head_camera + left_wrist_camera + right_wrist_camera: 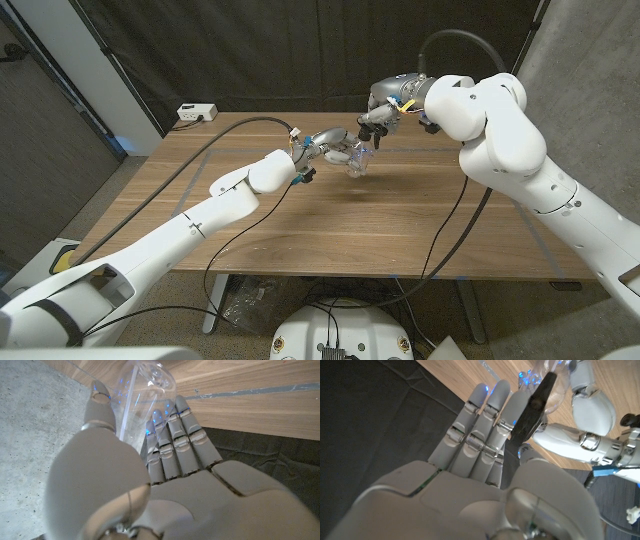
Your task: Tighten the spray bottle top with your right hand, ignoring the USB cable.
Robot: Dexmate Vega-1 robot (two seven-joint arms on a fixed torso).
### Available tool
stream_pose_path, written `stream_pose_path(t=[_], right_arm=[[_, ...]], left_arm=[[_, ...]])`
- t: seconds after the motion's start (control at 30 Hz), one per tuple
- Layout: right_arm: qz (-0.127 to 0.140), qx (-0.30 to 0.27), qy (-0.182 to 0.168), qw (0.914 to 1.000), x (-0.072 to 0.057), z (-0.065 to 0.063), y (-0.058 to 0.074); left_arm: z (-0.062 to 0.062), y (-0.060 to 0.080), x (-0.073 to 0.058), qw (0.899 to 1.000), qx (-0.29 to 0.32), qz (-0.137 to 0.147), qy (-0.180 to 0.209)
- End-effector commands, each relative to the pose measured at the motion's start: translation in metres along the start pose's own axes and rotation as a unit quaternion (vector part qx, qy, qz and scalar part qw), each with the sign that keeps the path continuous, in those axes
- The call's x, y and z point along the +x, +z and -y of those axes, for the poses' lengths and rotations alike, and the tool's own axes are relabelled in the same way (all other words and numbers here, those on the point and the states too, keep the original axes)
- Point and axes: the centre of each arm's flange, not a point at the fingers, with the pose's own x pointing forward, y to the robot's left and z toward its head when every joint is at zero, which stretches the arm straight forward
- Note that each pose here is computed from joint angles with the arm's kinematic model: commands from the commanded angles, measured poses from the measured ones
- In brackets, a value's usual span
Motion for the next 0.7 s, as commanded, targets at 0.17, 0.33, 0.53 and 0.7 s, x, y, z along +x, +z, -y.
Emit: stream_pose_path(t=[0.17, 0.33, 0.53, 0.7], right_arm=[[0.003, -0.028, -0.007, 0.9996, -0.010, 0.003, -0.002], [0.006, -0.007, -0.045, 0.9990, -0.013, 0.009, -0.012], [0.046, 0.050, -0.134, 0.9886, -0.012, 0.014, -0.032], [0.091, 0.072, -0.215, 0.9697, -0.005, 0.013, -0.046]], left_arm=[[0.001, 0.001, 0.001, 1.000, -0.001, 0.004, -0.005], [-0.001, -0.001, 0.001, 1.000, -0.004, 0.008, -0.005], [-0.012, -0.012, -0.004, 1.000, -0.018, 0.017, 0.004], [-0.023, -0.028, -0.006, 0.999, -0.038, 0.027, -0.003]])
